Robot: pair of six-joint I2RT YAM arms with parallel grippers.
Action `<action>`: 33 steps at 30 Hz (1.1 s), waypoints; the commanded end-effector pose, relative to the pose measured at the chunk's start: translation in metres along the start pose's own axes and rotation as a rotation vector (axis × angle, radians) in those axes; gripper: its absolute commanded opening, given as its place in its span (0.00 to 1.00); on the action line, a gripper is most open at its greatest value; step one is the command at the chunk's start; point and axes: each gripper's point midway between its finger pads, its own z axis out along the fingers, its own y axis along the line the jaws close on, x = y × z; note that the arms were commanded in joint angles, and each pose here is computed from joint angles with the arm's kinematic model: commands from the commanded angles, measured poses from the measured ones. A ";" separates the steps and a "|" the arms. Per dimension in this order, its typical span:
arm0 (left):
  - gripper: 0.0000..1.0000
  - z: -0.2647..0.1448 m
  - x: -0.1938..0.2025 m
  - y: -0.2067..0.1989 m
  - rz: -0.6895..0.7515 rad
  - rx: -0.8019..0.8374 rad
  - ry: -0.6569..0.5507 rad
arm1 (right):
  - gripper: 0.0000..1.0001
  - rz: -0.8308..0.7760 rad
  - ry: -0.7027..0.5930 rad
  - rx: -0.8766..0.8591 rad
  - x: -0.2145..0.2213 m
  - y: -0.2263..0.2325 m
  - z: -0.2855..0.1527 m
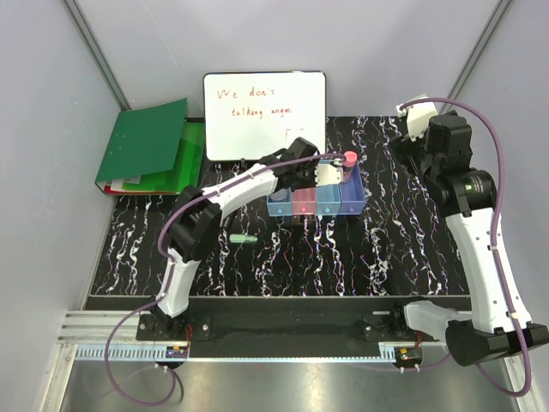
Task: Sort the stationery into containers
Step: Place the stationery in the storage box, then pick up the pen from the center of the board.
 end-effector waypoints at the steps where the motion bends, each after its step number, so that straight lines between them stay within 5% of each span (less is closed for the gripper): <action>1: 0.00 0.008 -0.007 0.024 0.043 -0.093 -0.012 | 0.93 0.056 -0.061 0.043 -0.015 -0.013 -0.007; 9: 0.00 0.030 0.004 0.028 0.073 -0.115 0.024 | 0.93 0.075 -0.084 0.033 -0.021 -0.014 -0.011; 12: 0.22 0.036 0.007 0.029 0.077 -0.126 0.037 | 0.94 0.076 -0.077 0.030 -0.018 -0.011 -0.009; 16: 0.67 0.038 0.006 0.033 0.074 -0.143 0.031 | 0.94 0.079 -0.078 0.025 -0.017 -0.010 -0.009; 24: 0.67 0.025 -0.009 0.046 0.054 -0.186 -0.008 | 0.94 0.080 -0.079 0.022 -0.016 -0.009 -0.010; 33: 0.64 -0.048 -0.053 0.074 0.040 -0.279 -0.118 | 0.94 0.085 -0.091 0.025 -0.018 -0.011 -0.013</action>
